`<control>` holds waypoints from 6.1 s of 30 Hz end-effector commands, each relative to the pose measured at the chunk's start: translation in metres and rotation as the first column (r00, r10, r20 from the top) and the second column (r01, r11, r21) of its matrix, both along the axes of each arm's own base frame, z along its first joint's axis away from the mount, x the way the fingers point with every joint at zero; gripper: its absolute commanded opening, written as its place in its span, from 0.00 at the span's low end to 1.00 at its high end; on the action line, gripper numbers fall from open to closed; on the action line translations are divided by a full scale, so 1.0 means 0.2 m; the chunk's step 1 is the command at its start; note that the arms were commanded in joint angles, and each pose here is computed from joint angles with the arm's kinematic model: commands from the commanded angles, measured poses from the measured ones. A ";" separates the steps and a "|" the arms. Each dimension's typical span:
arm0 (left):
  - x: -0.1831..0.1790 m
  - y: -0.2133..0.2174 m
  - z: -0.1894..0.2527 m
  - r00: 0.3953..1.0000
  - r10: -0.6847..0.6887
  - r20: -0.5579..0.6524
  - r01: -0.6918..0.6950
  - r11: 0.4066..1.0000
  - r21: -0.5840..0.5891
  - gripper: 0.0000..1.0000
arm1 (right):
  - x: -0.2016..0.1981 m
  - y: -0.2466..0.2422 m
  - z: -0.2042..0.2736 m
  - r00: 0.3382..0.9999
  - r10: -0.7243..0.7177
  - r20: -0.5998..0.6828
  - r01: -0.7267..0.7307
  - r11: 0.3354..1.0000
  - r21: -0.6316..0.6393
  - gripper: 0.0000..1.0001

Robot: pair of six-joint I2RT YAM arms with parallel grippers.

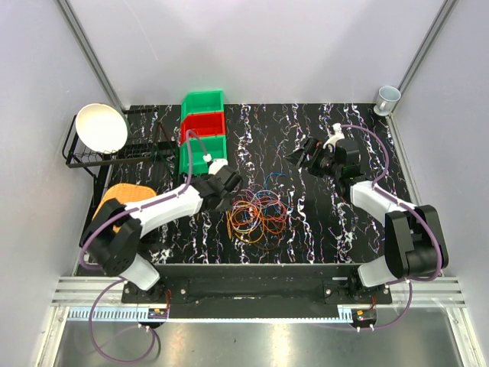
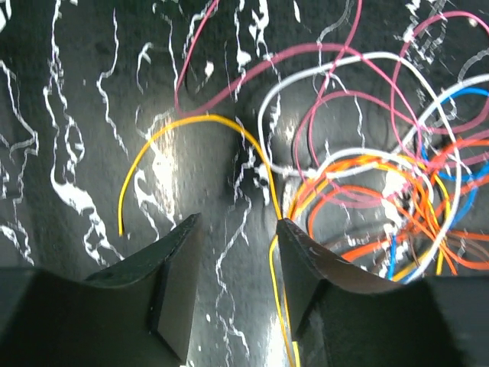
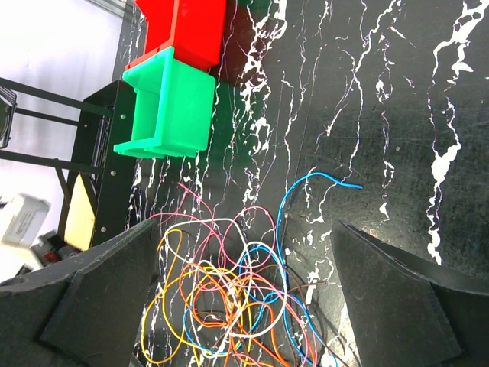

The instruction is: Untangle the cables

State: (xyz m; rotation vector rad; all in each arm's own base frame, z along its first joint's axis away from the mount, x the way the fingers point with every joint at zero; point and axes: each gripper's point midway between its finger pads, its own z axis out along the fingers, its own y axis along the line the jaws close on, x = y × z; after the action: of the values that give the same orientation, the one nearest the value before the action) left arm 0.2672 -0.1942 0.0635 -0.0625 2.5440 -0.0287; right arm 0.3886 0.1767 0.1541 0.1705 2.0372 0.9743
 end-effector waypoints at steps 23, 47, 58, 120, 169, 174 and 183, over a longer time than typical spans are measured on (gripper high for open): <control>0.35 -0.13 -0.05 0.998 -0.040 0.055 0.046 0.994 -0.103 0.33 | 0.02 0.05 0.00 0.999 0.036 0.003 -0.036 0.999 0.031 1.00; 0.24 -0.32 2.09 0.704 -0.200 0.681 0.367 0.924 -0.108 0.00 | 0.03 0.06 -0.02 0.999 0.044 -0.007 -0.044 0.998 0.033 1.00; 0.12 -0.32 1.70 0.774 -0.247 0.583 0.341 0.939 -0.054 0.00 | 0.00 0.04 0.06 0.998 0.038 0.045 -0.039 0.999 0.038 1.00; 0.24 -0.53 1.18 0.912 -0.319 0.258 0.399 0.834 -0.381 0.00 | -0.53 0.66 0.40 0.795 0.433 0.425 -0.451 0.890 -0.062 0.98; -0.04 -0.33 1.14 0.732 -0.256 0.631 0.532 0.794 -0.295 0.82 | -0.33 0.69 0.66 0.958 0.187 0.219 -0.165 0.980 -0.115 0.00; -0.02 -0.46 1.14 0.689 -0.313 0.654 0.574 0.787 -0.227 0.88 | -0.37 0.67 0.65 0.962 0.204 0.179 -0.183 0.975 -0.129 0.00; 0.07 -0.53 1.05 0.696 -0.335 0.635 0.548 0.819 -0.170 0.88 | -0.45 0.70 0.68 0.954 0.261 0.144 -0.252 0.965 -0.080 0.00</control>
State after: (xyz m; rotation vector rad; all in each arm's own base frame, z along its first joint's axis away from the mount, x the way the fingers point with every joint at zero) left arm 0.2622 -0.2945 0.2340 0.4430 1.9711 -0.6241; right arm 0.3054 0.3123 0.2522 -0.1906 2.0395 0.9547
